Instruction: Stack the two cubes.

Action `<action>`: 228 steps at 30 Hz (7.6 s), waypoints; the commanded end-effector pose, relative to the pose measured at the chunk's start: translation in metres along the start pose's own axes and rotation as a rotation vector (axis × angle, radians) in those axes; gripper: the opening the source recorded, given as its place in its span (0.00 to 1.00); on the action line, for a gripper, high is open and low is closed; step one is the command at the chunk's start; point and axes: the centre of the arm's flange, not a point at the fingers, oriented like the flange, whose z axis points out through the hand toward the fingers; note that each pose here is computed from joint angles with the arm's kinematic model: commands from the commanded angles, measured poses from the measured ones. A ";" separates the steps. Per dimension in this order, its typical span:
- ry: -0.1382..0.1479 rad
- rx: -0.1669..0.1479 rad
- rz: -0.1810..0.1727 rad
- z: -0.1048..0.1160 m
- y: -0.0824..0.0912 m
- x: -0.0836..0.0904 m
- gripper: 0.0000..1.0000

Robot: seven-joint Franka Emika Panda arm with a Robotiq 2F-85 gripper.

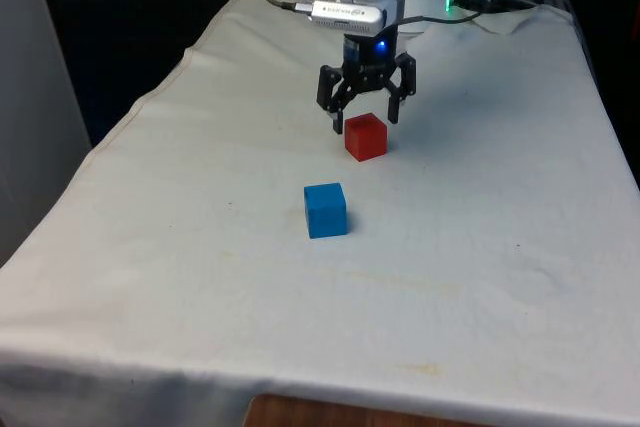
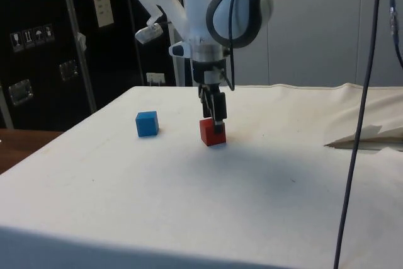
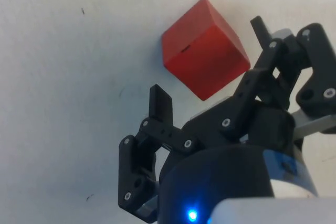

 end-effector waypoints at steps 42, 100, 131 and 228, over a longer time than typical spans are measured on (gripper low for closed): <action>-0.001 -0.011 0.008 0.006 0.012 0.006 0.00; 0.046 -0.022 0.078 -0.100 0.060 0.065 0.00; 0.061 -0.041 0.147 -0.124 0.086 0.104 0.00; 0.029 0.041 0.206 -0.023 0.151 0.135 0.00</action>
